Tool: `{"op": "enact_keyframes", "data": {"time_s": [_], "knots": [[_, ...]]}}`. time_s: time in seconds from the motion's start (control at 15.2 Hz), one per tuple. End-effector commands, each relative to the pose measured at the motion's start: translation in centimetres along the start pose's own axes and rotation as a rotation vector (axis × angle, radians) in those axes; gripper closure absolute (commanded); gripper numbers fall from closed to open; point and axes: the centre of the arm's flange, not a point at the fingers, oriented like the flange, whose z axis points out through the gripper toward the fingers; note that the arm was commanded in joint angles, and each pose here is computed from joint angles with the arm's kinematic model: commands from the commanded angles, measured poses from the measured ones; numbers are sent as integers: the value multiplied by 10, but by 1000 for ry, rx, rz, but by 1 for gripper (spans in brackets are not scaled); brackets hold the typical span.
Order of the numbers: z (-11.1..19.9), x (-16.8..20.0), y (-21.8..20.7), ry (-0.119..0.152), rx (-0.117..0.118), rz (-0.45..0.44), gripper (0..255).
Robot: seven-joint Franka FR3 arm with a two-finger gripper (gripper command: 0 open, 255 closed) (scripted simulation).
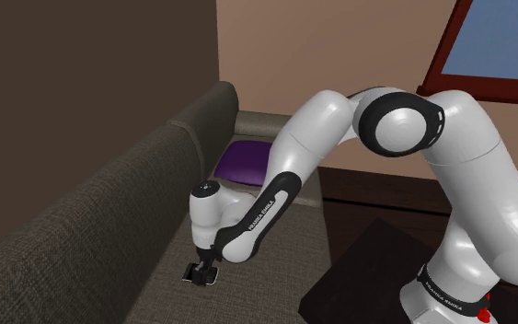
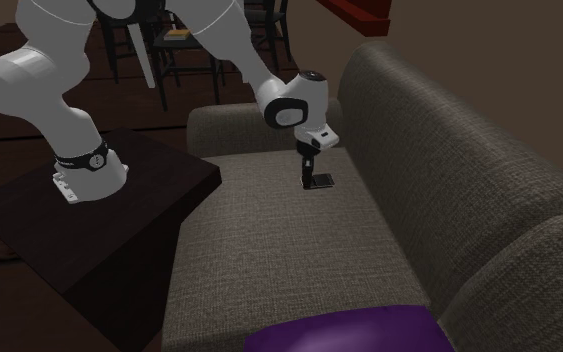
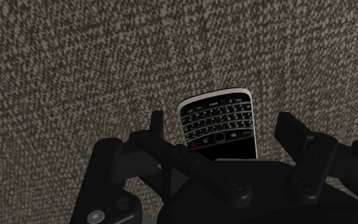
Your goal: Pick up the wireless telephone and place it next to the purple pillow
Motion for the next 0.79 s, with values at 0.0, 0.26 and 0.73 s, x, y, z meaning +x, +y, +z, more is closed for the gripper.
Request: {"op": "enact_keyframes", "data": {"time_s": [0.0, 0.26, 0.73], "knots": [[11, 0, -1, 0, 0, 0, 0], [20, 0, -1, 0, 0, 0, 0], [20, 0, -1, 0, 0, 0, 255]]}}
